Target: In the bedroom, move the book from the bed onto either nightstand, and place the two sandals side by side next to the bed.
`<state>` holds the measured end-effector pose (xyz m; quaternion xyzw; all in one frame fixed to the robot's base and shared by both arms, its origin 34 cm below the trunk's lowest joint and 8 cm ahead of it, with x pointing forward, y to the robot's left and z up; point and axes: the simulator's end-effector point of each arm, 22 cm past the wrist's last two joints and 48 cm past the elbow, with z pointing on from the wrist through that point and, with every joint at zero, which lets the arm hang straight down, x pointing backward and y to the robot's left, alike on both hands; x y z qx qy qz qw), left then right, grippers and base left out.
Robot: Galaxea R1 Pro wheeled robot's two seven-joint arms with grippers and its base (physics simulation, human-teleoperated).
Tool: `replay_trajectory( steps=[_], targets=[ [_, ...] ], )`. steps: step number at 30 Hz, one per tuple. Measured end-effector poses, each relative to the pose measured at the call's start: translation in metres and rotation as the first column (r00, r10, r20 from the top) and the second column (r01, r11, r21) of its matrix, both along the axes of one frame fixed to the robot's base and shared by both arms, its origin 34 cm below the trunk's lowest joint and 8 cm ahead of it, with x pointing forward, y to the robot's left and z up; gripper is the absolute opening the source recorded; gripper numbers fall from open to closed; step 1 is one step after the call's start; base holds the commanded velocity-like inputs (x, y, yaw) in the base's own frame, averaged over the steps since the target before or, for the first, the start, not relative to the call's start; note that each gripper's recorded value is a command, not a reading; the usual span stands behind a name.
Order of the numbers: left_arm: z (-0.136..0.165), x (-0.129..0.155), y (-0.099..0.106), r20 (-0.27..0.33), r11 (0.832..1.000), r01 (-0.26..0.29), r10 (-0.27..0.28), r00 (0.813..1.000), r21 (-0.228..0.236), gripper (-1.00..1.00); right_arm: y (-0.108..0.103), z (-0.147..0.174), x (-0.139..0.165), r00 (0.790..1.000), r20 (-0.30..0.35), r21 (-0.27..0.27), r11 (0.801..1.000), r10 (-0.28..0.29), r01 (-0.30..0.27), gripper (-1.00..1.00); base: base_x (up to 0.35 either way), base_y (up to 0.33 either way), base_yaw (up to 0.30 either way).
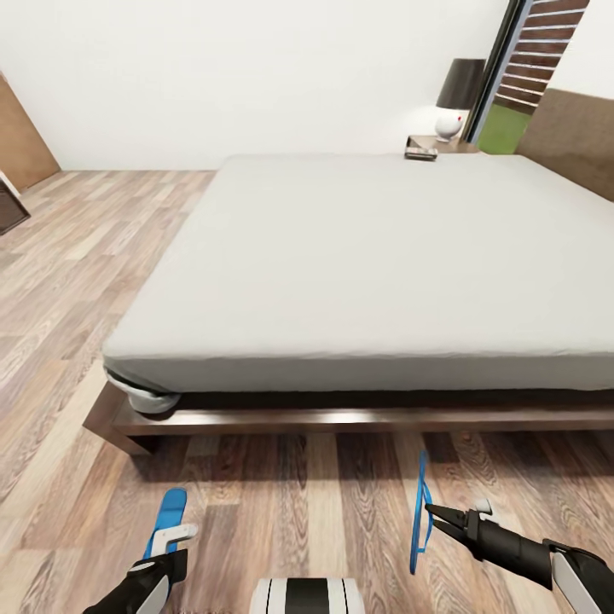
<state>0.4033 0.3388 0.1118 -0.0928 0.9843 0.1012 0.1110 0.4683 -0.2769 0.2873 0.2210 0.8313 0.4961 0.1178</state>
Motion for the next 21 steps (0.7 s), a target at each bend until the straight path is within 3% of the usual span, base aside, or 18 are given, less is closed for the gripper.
replay_trajectory(
  steps=[5, 12, 21],
  targets=[
    [-0.0016, -0.0018, -0.0003, -0.004, 1.0, 0.001, -0.001, 1.0, 0.0, -1.0, 0.0, -0.0019, -0.0012, 1.0, -0.005, 0.0, 1.0, 0.0, 0.0, -1.0, 0.01, 0.0, 0.138],
    [-0.0013, -0.0005, -0.0001, 0.003, 1.0, 0.002, -0.002, 1.0, 0.001, -1.0, -0.0001, -0.002, -0.0013, 1.0, -0.005, 0.0, 1.0, 0.0, 0.0, -1.0, 0.221, 0.0, 0.01],
    [-0.0013, -0.0003, 0.0002, 0.003, 1.0, 0.001, -0.001, 1.0, 0.002, -1.0, 0.0, -0.0021, -0.0013, 1.0, -0.006, 0.0, 1.0, 0.0, 0.0, -1.0, 0.053, 0.018, 0.0]
  ],
)
